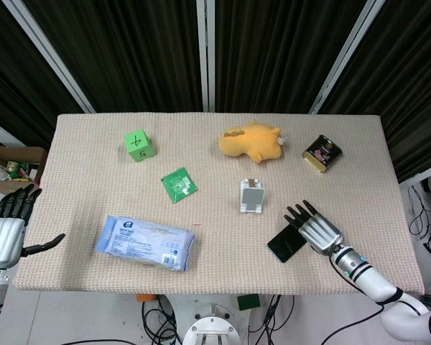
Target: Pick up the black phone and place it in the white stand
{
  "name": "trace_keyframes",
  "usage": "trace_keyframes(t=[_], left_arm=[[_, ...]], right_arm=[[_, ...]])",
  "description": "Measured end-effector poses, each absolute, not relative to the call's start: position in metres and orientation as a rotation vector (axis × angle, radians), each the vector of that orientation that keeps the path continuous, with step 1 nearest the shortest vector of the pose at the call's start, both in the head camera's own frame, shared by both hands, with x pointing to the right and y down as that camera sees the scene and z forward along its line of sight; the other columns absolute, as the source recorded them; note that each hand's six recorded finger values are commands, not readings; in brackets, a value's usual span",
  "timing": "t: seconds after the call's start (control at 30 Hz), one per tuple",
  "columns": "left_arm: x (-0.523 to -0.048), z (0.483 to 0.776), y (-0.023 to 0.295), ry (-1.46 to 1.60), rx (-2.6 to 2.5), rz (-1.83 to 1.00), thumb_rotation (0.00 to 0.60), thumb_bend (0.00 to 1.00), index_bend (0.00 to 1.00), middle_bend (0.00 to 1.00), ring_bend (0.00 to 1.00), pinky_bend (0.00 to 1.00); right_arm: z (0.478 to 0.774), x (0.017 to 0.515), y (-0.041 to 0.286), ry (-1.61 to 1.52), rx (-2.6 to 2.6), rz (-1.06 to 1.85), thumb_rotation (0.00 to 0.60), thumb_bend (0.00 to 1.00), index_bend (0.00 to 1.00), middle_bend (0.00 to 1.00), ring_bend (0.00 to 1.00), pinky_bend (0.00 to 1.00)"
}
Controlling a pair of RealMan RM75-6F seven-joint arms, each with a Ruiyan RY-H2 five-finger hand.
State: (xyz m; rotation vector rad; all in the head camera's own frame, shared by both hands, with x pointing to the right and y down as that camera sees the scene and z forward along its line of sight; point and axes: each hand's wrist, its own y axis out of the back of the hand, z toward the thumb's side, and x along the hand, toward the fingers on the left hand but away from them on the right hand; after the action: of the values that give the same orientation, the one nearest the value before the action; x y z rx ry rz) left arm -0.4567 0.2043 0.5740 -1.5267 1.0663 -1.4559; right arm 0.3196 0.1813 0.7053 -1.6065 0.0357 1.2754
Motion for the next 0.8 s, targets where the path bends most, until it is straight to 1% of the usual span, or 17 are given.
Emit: trace_keyframes(t=[0.37, 0.5, 0.67, 0.8], left_arm=[[-0.459, 0.573, 0.204, 1.067, -1.525, -1.462, 0.162, 0.05, 0.07, 0.01, 0.0, 0.09], [-0.46, 0.572, 0.203, 1.067, -1.525, -1.466, 0.163, 0.04, 0.07, 0.01, 0.0, 0.09], [-0.46, 0.574, 0.203, 1.063, -1.532, -1.472, 0.165, 0.04, 0.07, 0.01, 0.0, 0.09], [-0.46, 0.575, 0.204, 1.061, -1.534, -1.476, 0.166, 0.05, 0.07, 0.01, 0.0, 0.09]], right_arm=[[0.714, 0.311, 0.18, 0.053, -1.619, 1.269, 0.6, 0.24, 0.0, 0.0, 0.0, 0.0], [0.714, 0.31, 0.178, 0.056, -1.619, 1.272, 0.6, 0.24, 0.03, 0.0, 0.0, 0.0], [0.716, 0.311, 0.177, 0.071, -1.627, 1.284, 0.6, 0.25, 0.12, 0.0, 0.0, 0.0], [0.716, 0.311, 0.176, 0.086, -1.623, 1.283, 0.6, 0.26, 0.25, 0.0, 0.0, 0.0]])
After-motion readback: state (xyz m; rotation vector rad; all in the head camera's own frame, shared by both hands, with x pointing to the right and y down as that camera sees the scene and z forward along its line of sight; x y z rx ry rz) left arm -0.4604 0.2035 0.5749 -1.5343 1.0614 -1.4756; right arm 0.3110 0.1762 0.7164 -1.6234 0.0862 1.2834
